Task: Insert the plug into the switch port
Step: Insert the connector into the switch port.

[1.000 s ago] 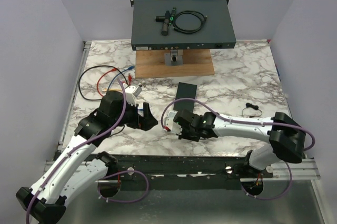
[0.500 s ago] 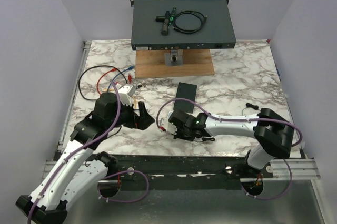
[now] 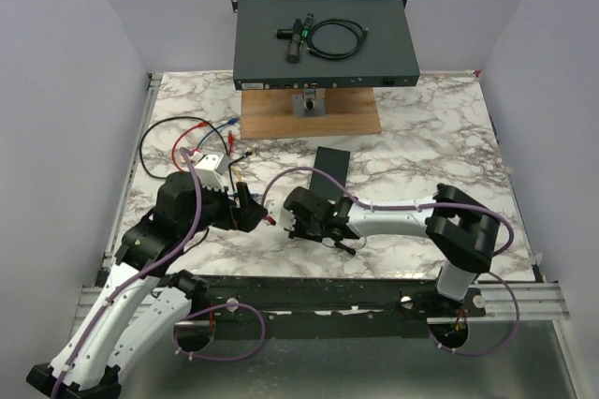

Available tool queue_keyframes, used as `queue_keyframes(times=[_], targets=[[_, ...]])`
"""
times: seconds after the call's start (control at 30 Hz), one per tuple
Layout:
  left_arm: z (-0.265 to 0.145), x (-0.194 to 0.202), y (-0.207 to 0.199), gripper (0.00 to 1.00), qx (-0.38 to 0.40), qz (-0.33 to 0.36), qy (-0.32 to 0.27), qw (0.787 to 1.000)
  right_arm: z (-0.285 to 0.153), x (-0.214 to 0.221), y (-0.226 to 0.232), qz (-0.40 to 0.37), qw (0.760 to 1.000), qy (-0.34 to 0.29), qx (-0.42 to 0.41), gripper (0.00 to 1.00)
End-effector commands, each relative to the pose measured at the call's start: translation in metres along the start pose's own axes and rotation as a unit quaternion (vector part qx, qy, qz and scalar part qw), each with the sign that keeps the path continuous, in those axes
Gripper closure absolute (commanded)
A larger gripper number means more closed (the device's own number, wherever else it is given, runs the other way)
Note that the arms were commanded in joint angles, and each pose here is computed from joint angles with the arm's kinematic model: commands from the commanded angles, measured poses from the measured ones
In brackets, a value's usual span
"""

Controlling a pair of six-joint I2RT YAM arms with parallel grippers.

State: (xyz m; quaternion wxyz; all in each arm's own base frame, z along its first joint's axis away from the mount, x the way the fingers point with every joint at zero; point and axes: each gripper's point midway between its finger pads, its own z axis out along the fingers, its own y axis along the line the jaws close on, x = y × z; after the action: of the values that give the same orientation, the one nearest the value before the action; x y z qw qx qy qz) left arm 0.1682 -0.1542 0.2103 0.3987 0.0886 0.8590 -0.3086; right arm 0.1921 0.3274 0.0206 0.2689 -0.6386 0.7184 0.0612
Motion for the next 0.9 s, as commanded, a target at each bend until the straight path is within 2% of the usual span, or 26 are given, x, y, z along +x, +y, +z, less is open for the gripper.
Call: queue_keyframes(times=[0.0,0.23,0.4,0.53,0.63,0.87], targets=[[-0.005,0.000,0.014,0.01,-0.039,-0.021,-0.017,0.999,0.021,-0.038,-0.016,-0.008,0.998,-0.050,0.022,0.99],[-0.008,-0.005,0.029,0.02,-0.085,-0.072,-0.050,0.993,0.032,-0.054,-0.018,-0.006,0.997,-0.073,0.010,0.99],[-0.003,-0.012,0.034,0.01,-0.095,-0.102,-0.077,0.987,0.011,-0.042,-0.001,-0.014,0.997,-0.064,-0.036,0.99],[0.008,-0.014,0.035,0.01,-0.093,-0.120,-0.083,0.985,-0.016,-0.035,0.003,0.003,0.997,-0.068,-0.042,0.99],[0.021,-0.013,0.038,0.01,-0.097,-0.131,-0.075,0.984,-0.038,-0.031,-0.004,0.017,0.997,-0.076,-0.018,0.99],[0.048,-0.005,0.045,0.01,-0.102,-0.152,-0.052,0.982,-0.055,-0.002,-0.046,0.031,0.993,-0.017,0.111,0.99]])
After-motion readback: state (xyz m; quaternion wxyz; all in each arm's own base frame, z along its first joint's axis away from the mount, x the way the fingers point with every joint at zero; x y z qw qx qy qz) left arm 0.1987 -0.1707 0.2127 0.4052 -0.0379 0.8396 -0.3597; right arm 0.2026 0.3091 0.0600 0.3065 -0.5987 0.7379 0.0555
